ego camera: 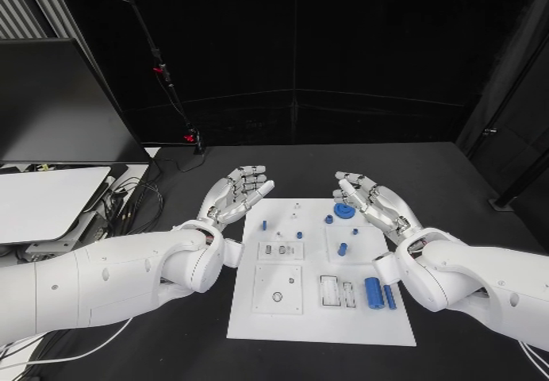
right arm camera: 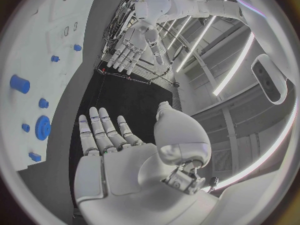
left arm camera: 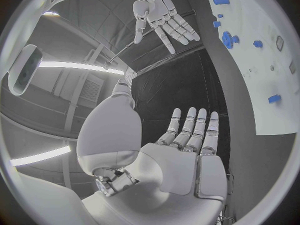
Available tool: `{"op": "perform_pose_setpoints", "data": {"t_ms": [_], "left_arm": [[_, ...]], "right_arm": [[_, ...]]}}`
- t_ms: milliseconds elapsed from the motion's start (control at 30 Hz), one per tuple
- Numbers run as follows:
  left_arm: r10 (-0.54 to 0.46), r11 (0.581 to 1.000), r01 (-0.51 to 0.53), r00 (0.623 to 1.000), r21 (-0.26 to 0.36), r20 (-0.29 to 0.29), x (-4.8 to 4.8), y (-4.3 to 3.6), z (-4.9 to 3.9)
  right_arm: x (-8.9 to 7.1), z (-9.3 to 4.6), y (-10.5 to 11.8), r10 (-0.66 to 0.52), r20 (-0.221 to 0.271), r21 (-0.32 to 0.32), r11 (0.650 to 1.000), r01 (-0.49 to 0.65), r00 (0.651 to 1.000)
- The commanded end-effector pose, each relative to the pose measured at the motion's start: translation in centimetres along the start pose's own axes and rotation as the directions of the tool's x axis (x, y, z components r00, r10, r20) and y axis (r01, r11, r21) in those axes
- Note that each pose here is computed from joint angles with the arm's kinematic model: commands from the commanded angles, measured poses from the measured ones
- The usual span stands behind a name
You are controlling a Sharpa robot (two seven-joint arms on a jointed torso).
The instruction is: Assemble the parts on the task board
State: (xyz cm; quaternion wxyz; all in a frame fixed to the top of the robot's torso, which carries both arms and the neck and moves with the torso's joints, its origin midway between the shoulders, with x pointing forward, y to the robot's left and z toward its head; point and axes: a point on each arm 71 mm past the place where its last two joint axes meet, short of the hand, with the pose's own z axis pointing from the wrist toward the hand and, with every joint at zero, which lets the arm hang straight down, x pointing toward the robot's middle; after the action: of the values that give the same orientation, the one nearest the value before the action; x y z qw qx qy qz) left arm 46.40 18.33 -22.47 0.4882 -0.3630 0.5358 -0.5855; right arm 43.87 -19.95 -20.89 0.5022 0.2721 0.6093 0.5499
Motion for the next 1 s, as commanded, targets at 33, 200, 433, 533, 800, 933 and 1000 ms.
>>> {"op": "perform_pose_setpoints", "data": {"t_ms": [33,200,433,533,800,933,1000], "left_arm": [[-0.006,0.941,0.013,1.000,0.338,-0.020,0.16,-2.53,-0.32],[-0.008,0.941,0.015,1.000,0.338,-0.023,0.25,-2.55,-0.23],[-0.010,0.940,0.020,1.000,0.340,-0.030,0.53,-2.60,-0.02],[-0.012,0.940,0.023,0.999,0.340,-0.033,0.69,-2.61,0.07],[-0.018,0.939,0.033,0.999,0.341,-0.047,1.48,-2.56,0.52],[-0.019,0.940,0.034,0.999,0.340,-0.050,1.61,-2.55,0.58],[-0.018,0.940,0.034,0.999,0.340,-0.050,1.62,-2.54,0.60]], "right_arm": [[-0.2,0.2,0.1,-0.008,-0.029,0.005,1.000,0.008,1.000],[-0.9,0.5,0.1,-0.018,-0.041,0.020,1.000,0.019,0.999],[-2.0,1.2,0.4,-0.038,-0.062,0.029,0.999,0.040,0.997],[-2.8,1.9,0.9,-0.067,-0.073,0.020,0.997,0.068,0.995],[-5.1,3.6,2.1,-0.151,-0.089,0.004,0.988,0.152,0.985],[-5.9,4.5,2.1,-0.201,-0.093,0.012,0.979,0.203,0.975],[-6.1,4.9,1.9,-0.234,-0.099,0.019,0.971,0.237,0.967]]}}
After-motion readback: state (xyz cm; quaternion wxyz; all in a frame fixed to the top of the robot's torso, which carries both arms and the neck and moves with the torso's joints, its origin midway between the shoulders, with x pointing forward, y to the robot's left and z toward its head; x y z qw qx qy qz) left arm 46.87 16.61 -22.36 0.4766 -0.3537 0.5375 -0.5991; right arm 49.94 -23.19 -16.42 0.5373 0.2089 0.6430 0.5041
